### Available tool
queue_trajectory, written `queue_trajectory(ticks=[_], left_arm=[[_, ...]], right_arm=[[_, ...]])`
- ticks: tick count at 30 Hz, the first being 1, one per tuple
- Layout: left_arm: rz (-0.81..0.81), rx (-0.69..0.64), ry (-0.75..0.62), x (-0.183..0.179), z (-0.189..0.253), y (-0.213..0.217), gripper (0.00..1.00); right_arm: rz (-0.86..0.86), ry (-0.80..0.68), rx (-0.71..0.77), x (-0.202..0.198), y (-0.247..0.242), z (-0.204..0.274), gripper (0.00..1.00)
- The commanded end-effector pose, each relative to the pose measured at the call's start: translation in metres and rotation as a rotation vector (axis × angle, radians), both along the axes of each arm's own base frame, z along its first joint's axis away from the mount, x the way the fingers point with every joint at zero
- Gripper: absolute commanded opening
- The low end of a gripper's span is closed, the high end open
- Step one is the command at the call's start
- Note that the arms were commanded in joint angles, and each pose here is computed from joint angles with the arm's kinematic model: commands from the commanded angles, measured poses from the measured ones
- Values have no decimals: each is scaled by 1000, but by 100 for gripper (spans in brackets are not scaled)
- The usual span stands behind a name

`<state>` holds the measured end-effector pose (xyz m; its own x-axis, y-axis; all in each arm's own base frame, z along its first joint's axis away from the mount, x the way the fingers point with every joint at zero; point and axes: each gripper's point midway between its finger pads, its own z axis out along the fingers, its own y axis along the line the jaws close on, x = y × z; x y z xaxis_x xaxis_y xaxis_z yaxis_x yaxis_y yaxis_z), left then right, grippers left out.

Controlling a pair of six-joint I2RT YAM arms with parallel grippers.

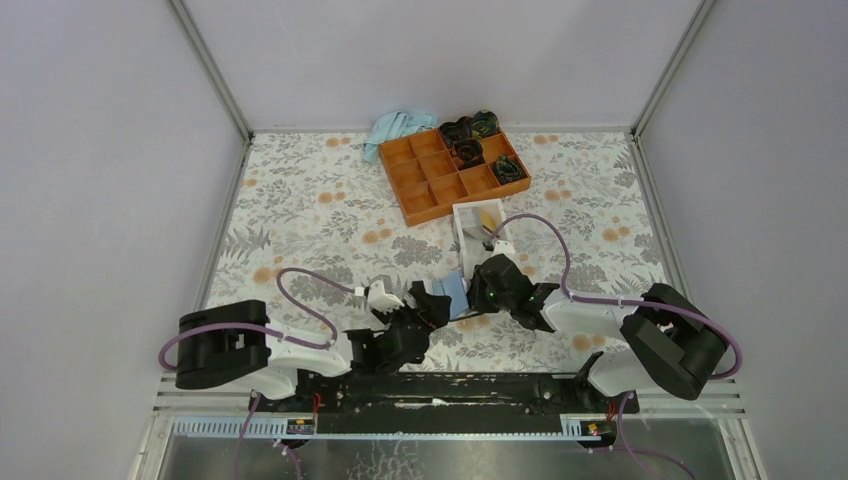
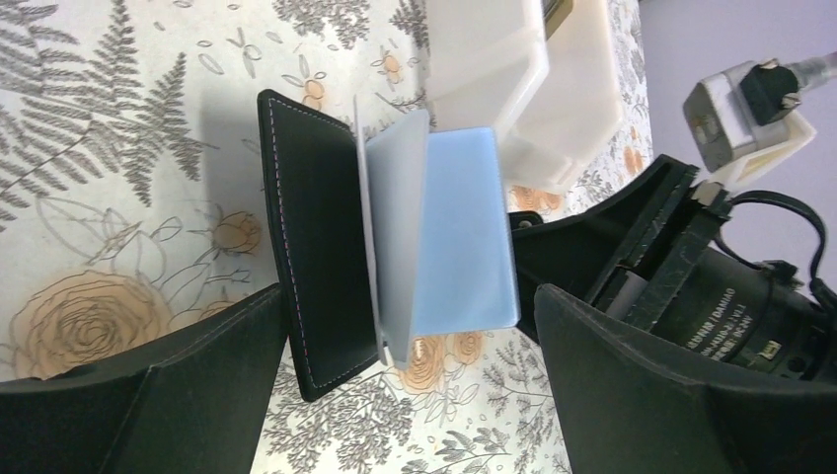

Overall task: Put the credit cards into the card holder
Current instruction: Close the card holder at the center of the board.

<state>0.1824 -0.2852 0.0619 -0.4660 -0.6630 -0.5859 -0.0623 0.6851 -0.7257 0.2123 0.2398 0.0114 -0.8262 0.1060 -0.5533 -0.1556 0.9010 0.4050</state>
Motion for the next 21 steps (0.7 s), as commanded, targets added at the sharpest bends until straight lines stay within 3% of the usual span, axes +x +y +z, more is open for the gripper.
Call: queue_trajectory(ticks=[1, 21], left_arm=[[26, 20, -88, 14, 23, -7, 100], [-79, -5, -149, 25, 53, -62, 100]], right_arm=[[32, 216, -197, -54, -46, -49, 26], [1, 184, -181, -50, -48, -41, 25]])
